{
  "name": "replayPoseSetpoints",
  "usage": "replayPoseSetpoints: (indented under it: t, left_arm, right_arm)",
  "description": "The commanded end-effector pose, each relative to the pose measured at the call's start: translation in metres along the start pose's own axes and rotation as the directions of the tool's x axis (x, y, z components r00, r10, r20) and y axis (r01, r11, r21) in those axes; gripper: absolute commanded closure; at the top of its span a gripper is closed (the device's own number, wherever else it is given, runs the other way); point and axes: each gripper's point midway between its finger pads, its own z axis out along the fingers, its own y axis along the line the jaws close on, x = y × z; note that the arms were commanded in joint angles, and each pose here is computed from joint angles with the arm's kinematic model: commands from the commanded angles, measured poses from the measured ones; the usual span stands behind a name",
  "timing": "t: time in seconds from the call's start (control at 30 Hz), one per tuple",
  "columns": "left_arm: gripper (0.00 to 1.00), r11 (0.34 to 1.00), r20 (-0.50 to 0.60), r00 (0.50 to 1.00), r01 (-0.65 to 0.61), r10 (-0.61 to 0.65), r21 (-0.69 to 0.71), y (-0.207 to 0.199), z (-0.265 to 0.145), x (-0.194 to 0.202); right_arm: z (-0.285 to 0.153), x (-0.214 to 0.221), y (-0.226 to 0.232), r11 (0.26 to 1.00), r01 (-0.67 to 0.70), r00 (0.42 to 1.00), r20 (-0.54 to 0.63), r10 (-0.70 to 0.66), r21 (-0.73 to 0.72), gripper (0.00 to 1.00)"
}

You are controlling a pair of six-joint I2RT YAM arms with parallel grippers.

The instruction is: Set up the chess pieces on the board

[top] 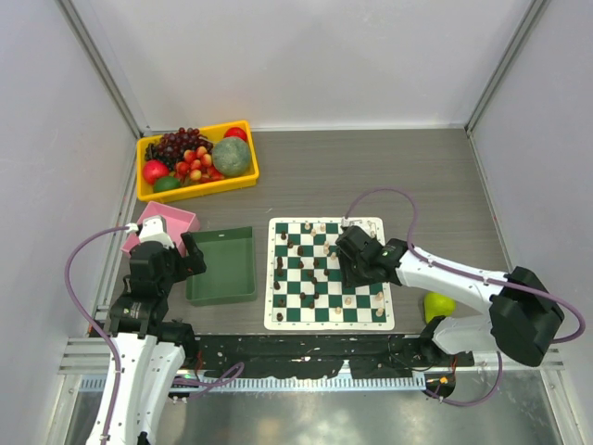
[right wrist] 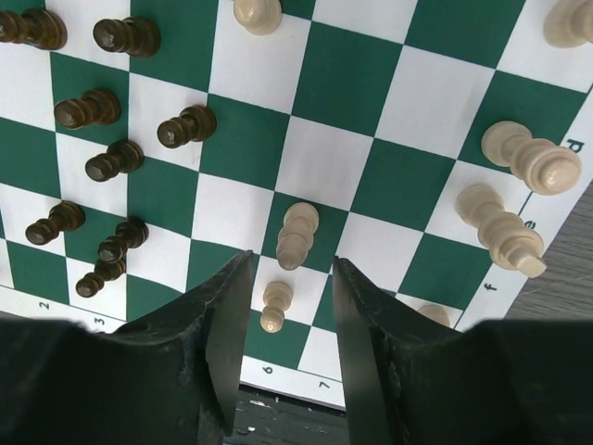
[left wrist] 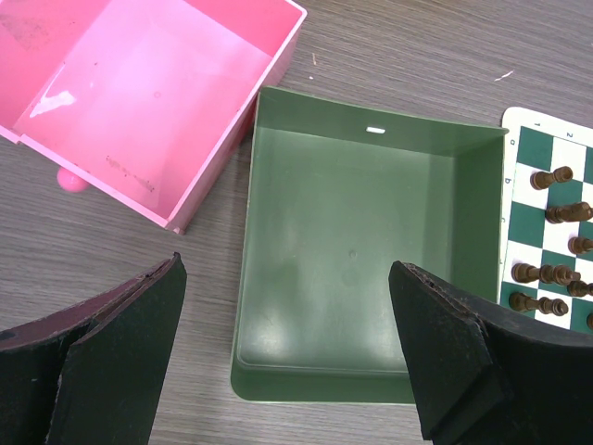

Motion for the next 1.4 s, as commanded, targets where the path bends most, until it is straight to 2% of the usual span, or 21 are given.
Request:
replayPoseSetpoints:
  t: [0.0,0.2,0.27,0.37,0.67,1.1,1.37]
  left_arm:
    - [0.01,1.000,0.055,0.998,0.015,-0.017,0.027,-0.006,-0.002,-0.014]
    - [0.01,1.000,0.048,0.999,0.015,-0.016,0.028,-0.006,-0.001,-0.013]
    - [0.01,1.000,0.045,0.999,0.014,-0.015,0.027,-0.006,-0.001,-0.012]
    - [0.01,0.999,0.048,0.999,0.014,-0.015,0.029,-0.007,-0.001,-0.013]
    - [0.01,0.999,0.040,0.999,0.013,-0.014,0.030,-0.007,0.000,-0.012]
    - [0.01,0.999,0.035,0.999,0.013,-0.014,0.030,-0.007,0.001,-0.011]
    - [0.01,0.999,0.032,0.999,0.013,-0.014,0.029,-0.007,0.001,-0.011]
  right_arm:
    - [0.001,-0.018,0.015,0.999,-0.027,0.998,0.052,0.028,-0.030,0.56]
    - [0.007,-0.018,0.012,1.000,-0.016,0.999,0.043,0.016,-0.001,0.69]
    - [0.007,-0.017,0.010,1.000,-0.013,0.999,0.044,0.012,0.008,0.77]
    - [0.003,-0.018,0.008,1.000,-0.013,0.998,0.054,0.012,0.008,0.84]
    - [-0.026,-0.022,-0.011,0.998,-0.059,0.989,0.140,0.053,0.036,0.85]
    - [-0.022,0.001,-0.050,0.979,-0.192,0.975,0.123,0.183,0.070,0.85]
    - [-0.021,0.007,-0.062,0.973,-0.218,0.971,0.116,0.208,0.077,0.85]
